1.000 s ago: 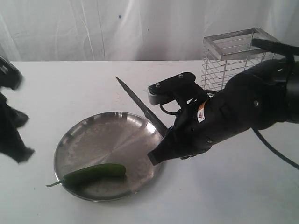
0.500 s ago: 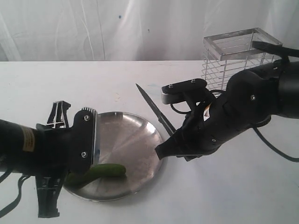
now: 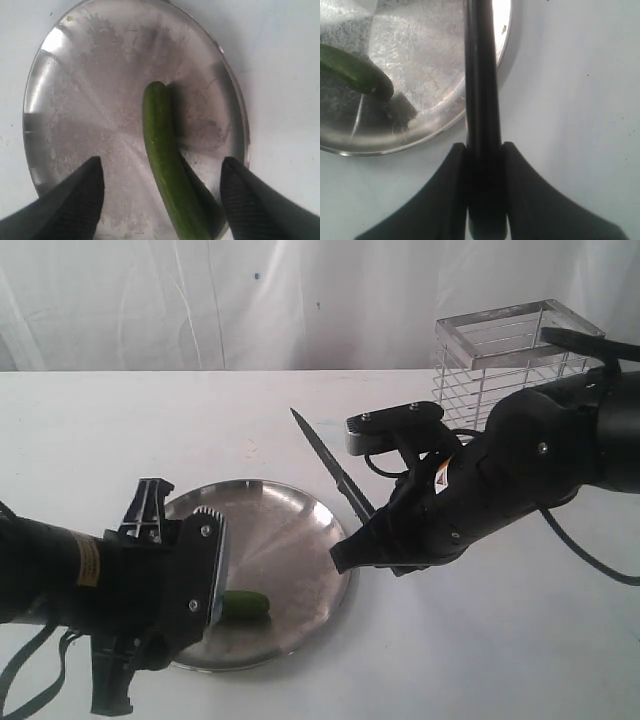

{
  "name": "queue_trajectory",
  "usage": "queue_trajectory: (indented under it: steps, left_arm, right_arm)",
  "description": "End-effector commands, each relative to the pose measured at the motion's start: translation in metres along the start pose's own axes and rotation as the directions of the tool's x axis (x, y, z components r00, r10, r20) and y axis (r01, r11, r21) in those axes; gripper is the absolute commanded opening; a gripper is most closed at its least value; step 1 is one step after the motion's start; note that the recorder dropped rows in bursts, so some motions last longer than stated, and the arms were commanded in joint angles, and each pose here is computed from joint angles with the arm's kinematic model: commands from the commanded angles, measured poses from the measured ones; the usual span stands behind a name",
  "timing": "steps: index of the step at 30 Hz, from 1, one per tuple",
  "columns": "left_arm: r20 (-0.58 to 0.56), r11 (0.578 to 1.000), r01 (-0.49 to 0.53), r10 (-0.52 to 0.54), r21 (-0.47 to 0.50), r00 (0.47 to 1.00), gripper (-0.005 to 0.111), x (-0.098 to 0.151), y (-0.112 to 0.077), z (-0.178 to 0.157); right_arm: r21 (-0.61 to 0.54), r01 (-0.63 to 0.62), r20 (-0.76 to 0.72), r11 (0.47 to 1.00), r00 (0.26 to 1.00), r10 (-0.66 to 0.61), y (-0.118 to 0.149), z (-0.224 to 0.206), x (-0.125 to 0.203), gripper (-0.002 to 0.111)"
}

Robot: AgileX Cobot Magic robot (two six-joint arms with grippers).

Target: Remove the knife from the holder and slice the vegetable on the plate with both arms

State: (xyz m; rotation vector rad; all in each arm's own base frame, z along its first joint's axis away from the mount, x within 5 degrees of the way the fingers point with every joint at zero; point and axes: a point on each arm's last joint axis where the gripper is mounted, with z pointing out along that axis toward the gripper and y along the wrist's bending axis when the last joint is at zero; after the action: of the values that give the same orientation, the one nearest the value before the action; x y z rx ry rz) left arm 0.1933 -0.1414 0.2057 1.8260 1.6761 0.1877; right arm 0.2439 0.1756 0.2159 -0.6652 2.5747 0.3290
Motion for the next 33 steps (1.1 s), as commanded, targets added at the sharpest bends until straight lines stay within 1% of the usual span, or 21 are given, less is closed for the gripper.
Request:
queue_trajectory:
  steps: [1,2,4,5,6,8,9,10,12,14,16,19,21,26,28,33]
  left_arm:
    - [-0.031,0.971,0.235,-0.237,-0.041,0.971,0.064,0.017,0.011,0.007]
    - [-0.031,0.954,0.294,-0.296,-0.061,0.955,0.063,0.021,0.018,0.008]
    - [-0.049,0.896,0.436,-0.441,-0.086,0.896,0.062,0.028,0.035,0.012]
    - [-0.066,0.879,0.469,-0.475,-0.084,0.878,0.062,0.028,0.041,0.013]
    - [-0.110,0.880,0.471,-0.475,-0.057,0.873,0.062,0.028,0.046,0.015]
    - [-0.226,0.902,0.430,-0.409,0.049,0.884,0.062,0.025,0.054,0.020]
    - [-0.255,0.895,0.429,-0.390,0.118,0.885,0.060,0.020,0.058,0.022]
    - [-0.264,0.881,0.439,-0.386,0.180,0.884,0.059,0.015,0.061,0.023]
    - [-0.249,0.831,0.449,-0.382,0.329,0.890,0.054,-0.001,0.070,0.025]
    - [-0.243,0.798,0.449,-0.380,0.401,0.892,0.050,-0.011,0.080,0.027]
    - [-0.260,0.805,0.447,-0.370,0.390,0.892,0.047,-0.011,0.086,0.034]
    - [-0.308,0.839,0.414,-0.314,0.353,0.898,0.049,-0.001,0.087,0.045]
    - [-0.338,0.859,0.381,-0.265,0.343,0.903,0.054,0.007,0.082,0.052]
    - [-0.365,0.894,0.315,-0.190,0.319,0.911,0.072,0.021,0.068,0.061]
    - [-0.374,0.902,0.292,-0.164,0.317,0.913,0.074,0.027,0.060,0.065]
    - [-0.357,0.912,0.282,-0.168,0.296,0.919,0.073,0.031,0.052,0.070]
  right_arm:
    - [0.003,-0.007,0.017,1.000,1.000,0.007,-0.002,-0.001,-0.001,0.000]
    - [0.002,-0.007,0.014,1.000,1.000,0.007,-0.002,-0.001,-0.001,0.000]
    - [0.002,-0.007,0.007,1.000,1.000,0.007,-0.002,-0.001,0.000,0.000]
    - [0.002,-0.007,0.005,1.000,1.000,0.007,-0.002,-0.001,0.000,0.000]
    - [0.002,-0.007,0.005,1.000,1.000,0.007,-0.002,-0.001,0.000,0.000]
    - [0.002,-0.007,0.005,1.000,1.000,0.007,-0.002,-0.001,0.000,0.000]
    - [0.002,-0.007,0.005,1.000,1.000,0.007,-0.002,-0.001,0.000,0.000]
    - [0.002,-0.007,0.005,1.000,1.000,0.007,-0.002,-0.001,0.000,0.000]
    - [0.002,-0.007,0.005,1.000,1.000,0.007,-0.002,-0.001,0.000,0.000]
    - [0.002,-0.007,0.003,1.000,1.000,0.007,-0.002,-0.001,0.000,0.000]
    - [0.002,-0.007,0.004,1.000,1.000,0.007,-0.002,-0.001,0.000,0.000]
    - [0.001,-0.009,0.009,1.000,1.000,0.009,-0.002,-0.001,-0.001,0.000]
    - [0.000,-0.011,0.009,1.000,1.000,0.011,-0.002,-0.001,-0.001,0.000]
    - [0.000,-0.011,0.013,1.000,1.000,0.011,-0.002,-0.001,-0.001,0.000]
    - [0.000,-0.019,0.018,1.000,1.000,0.019,-0.002,-0.001,-0.001,0.000]
    - [-0.001,-0.020,0.019,1.000,1.000,0.020,-0.002,-0.001,-0.002,0.000]
